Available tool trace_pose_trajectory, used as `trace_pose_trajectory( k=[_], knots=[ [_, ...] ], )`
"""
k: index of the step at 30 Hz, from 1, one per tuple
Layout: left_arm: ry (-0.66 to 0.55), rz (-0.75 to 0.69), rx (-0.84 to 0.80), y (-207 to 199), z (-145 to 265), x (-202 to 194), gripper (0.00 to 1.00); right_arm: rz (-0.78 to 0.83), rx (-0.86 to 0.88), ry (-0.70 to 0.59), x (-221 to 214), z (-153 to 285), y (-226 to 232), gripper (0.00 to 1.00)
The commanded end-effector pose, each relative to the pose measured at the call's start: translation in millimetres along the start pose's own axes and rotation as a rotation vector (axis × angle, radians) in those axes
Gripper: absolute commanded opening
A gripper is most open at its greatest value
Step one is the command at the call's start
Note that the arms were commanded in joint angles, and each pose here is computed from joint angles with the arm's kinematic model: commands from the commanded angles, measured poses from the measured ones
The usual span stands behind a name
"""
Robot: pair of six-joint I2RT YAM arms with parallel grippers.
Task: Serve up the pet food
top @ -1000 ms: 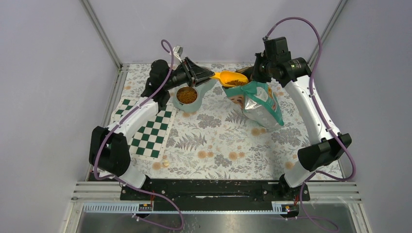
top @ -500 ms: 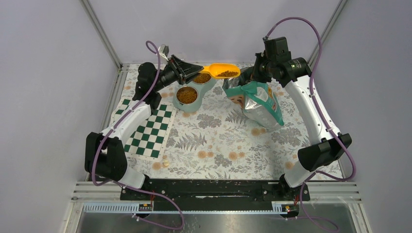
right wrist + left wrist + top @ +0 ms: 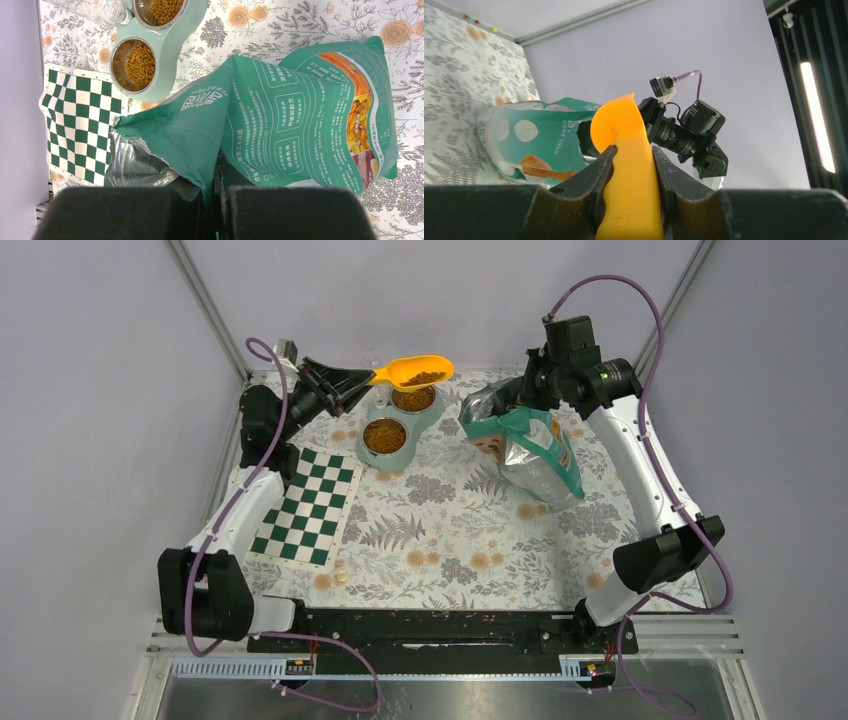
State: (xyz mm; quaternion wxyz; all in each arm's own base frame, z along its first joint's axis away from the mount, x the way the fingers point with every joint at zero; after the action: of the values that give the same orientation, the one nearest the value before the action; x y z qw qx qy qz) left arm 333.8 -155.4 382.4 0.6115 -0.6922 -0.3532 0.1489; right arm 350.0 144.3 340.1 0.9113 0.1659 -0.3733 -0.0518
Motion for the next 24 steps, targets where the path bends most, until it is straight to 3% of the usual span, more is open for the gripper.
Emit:
trace_pose_trajectory(
  k=[1, 12, 24],
  knots=[
    [-0.095, -0.121, 0.04, -5, 23, 12, 0.0, 0.006, 0.101, -0.195, 36, 41, 16, 0.0],
    [-0.295, -0.249, 0.34, 77, 82, 53, 0.0, 0.012, 0.097, -0.186, 36, 37, 15, 0.0],
    [-0.322, -0.38, 0.678, 150, 99, 76, 0.0, 0.016, 0.09, -0.187, 36, 37, 13, 0.0]
  ],
)
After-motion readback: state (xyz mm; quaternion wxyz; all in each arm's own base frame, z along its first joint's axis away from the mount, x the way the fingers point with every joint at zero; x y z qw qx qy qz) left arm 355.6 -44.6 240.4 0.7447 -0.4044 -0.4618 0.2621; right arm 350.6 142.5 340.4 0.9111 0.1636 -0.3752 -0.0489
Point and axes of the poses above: each gripper's point midway between its finger pads, its own z axis back along the fingers, its own y axis along the line the jaws close on, x = y × z, the point moved 5 cm from there along z, back along the fingers, and after that the axes turned 1 degree about z, right-handed, at the moved point
